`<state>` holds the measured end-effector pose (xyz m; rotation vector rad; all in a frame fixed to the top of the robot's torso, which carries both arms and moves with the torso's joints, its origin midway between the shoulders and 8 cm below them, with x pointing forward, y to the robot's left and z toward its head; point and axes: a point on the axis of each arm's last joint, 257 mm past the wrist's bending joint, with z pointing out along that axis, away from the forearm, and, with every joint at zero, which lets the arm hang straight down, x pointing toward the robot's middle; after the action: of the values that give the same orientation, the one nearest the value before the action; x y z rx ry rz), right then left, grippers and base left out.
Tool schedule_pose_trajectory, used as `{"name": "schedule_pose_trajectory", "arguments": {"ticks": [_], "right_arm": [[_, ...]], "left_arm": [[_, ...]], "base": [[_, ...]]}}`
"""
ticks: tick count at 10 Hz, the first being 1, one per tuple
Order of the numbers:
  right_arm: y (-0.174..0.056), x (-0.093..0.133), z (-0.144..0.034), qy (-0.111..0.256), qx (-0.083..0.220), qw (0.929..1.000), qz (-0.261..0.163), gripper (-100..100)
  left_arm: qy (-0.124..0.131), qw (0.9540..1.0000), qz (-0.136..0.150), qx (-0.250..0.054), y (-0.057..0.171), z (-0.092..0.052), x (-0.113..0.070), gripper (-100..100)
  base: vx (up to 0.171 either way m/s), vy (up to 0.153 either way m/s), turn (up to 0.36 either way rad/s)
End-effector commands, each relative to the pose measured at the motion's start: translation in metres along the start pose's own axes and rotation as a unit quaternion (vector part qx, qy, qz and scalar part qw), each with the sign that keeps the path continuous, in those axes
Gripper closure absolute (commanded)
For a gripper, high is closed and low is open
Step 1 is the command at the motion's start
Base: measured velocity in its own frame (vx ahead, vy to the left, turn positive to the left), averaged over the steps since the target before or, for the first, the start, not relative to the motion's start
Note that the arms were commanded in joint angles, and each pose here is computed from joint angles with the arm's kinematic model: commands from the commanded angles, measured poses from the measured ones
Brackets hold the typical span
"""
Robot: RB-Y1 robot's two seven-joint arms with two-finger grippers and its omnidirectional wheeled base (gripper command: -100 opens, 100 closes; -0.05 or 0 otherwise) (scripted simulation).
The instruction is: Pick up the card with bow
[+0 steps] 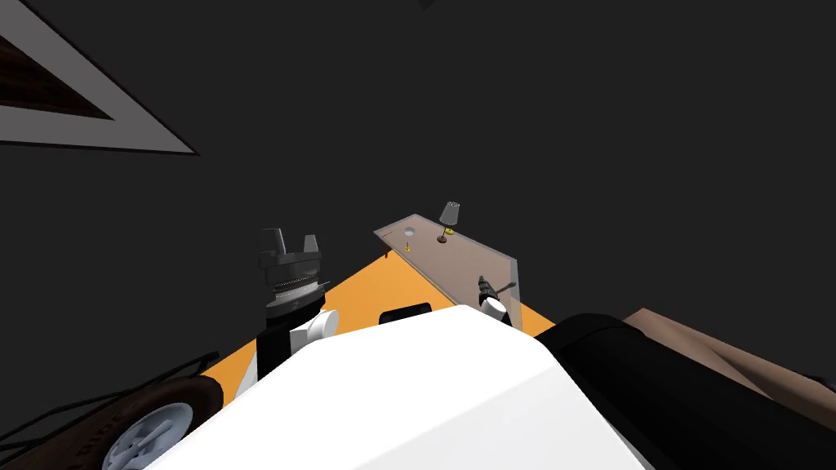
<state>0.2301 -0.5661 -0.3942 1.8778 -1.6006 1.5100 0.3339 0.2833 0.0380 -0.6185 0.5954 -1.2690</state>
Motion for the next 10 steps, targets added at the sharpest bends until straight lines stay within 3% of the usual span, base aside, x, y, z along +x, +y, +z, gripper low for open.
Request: {"name": "schedule_pose_trajectory", "arguments": {"ticks": [1, 3, 4, 8, 9, 10], "right_arm": [[0.023, -0.006, -0.001, -0.011, -0.025, 0.9994, 0.021, -100], [0.029, -0.014, -0.002, -0.027, -0.038, 0.9979, 0.045, -100], [0.061, -0.015, -0.001, -0.027, -0.072, 0.9956, 0.053, -100], [0.071, -0.030, -0.004, -0.051, -0.094, 0.9900, 0.092, -100], [0.105, -0.030, -0.006, -0.049, -0.131, 0.9849, 0.102, -100], [0.107, -0.034, -0.008, -0.055, -0.137, 0.9826, 0.113, -100]], "left_arm": [[0.000, 1.0000, 0.000, 0.000, 0.000, 0.000, 0.000, 0], [0.000, 1.0000, 0.000, 0.000, 0.000, 0.000, 0.000, 0], [0.000, 1.0000, 0.000, 0.000, 0.000, 0.000, 0.000, 0], [0.000, 1.0000, 0.000, 0.000, 0.000, 0.000, 0.000, 0], [0.000, 1.0000, 0.000, 0.000, 0.000, 0.000, 0.000, 0], [0.000, 1.0000, 0.000, 0.000, 0.000, 0.000, 0.000, 0]], "base": [[0.023, -0.019, 0.184], [0.010, -0.008, -0.026], [0.016, -0.006, 0.332], [0.010, -0.008, 0.041], [0.011, -0.001, 0.372], [0.019, -0.027, 0.178]]}}
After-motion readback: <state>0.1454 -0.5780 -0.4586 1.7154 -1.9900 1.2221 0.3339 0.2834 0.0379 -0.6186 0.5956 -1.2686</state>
